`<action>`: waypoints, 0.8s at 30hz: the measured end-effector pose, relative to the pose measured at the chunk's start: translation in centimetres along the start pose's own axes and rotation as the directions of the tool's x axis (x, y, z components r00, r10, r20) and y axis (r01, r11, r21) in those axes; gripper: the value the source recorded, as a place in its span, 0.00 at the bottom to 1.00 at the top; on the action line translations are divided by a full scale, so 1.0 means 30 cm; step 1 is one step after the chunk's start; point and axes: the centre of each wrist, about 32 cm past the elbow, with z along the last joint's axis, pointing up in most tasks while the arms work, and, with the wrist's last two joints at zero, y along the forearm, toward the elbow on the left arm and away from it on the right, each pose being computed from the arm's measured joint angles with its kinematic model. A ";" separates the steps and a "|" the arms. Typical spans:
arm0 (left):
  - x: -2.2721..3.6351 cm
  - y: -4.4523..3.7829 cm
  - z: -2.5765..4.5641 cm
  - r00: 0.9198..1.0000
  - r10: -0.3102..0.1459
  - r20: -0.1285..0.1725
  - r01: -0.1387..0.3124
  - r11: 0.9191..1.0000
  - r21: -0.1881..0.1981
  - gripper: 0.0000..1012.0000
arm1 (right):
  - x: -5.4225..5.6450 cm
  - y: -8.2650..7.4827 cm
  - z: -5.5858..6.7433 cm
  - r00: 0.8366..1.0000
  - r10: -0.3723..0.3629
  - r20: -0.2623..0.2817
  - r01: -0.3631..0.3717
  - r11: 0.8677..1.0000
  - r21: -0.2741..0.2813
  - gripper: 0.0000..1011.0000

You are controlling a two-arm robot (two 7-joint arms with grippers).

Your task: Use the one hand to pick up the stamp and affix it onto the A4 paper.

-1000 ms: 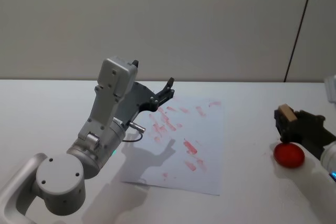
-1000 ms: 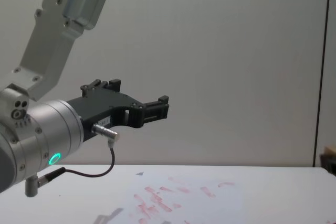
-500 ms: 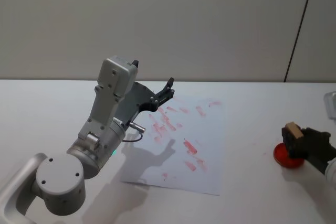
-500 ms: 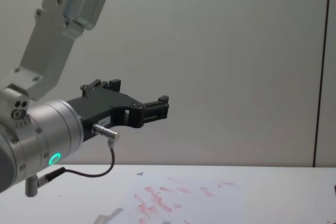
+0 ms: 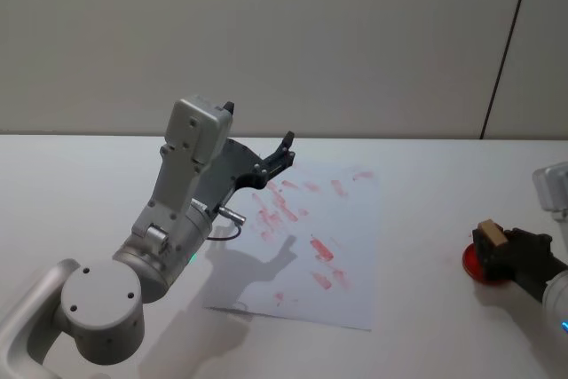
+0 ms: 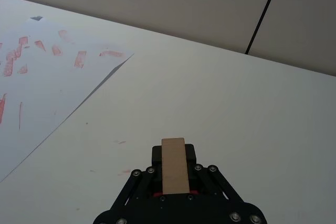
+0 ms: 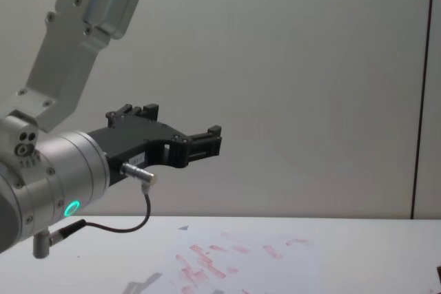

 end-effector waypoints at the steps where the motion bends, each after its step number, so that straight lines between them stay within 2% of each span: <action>1: 0.000 0.000 0.000 1.000 0.000 0.000 0.000 1.000 0.000 0.99 | 0.000 0.001 -0.001 1.000 0.001 0.001 -0.001 1.000 -0.002 0.22; 4: 0.000 0.000 0.000 1.000 0.000 0.000 0.000 1.000 0.000 0.99 | -0.001 0.005 -0.003 1.000 0.002 0.004 -0.002 1.000 -0.006 0.24; 9: 0.000 0.000 0.000 1.000 0.000 0.000 0.000 1.000 0.000 0.99 | -0.002 0.010 -0.006 1.000 0.005 0.006 -0.004 1.000 -0.013 0.39; 11: 0.000 0.000 0.000 1.000 0.000 0.000 0.000 1.000 0.000 0.99 | -0.003 0.012 -0.006 1.000 0.005 0.007 -0.005 1.000 -0.015 0.48; 15: 0.000 0.000 0.000 1.000 0.000 0.000 0.000 1.000 0.000 0.99 | -0.003 0.014 -0.008 1.000 0.007 0.009 -0.007 1.000 -0.018 0.57; 16: 0.000 0.000 0.000 1.000 0.000 0.000 0.000 1.000 0.000 0.99 | -0.003 0.015 -0.008 1.000 0.007 0.009 -0.007 1.000 -0.019 0.64; 18: 0.000 0.000 0.000 1.000 0.000 0.000 0.000 1.000 0.000 0.99 | -0.003 0.015 -0.008 1.000 0.007 0.009 -0.007 1.000 -0.019 0.68; 19: 0.000 0.000 0.000 1.000 0.000 0.000 0.000 1.000 0.000 0.99 | -0.003 0.015 -0.008 1.000 0.007 0.010 -0.007 1.000 -0.020 0.73; 24: 0.000 0.000 0.000 1.000 0.000 0.000 0.000 1.000 0.000 0.99 | -0.004 0.017 -0.009 1.000 0.008 0.011 -0.008 1.000 -0.021 0.86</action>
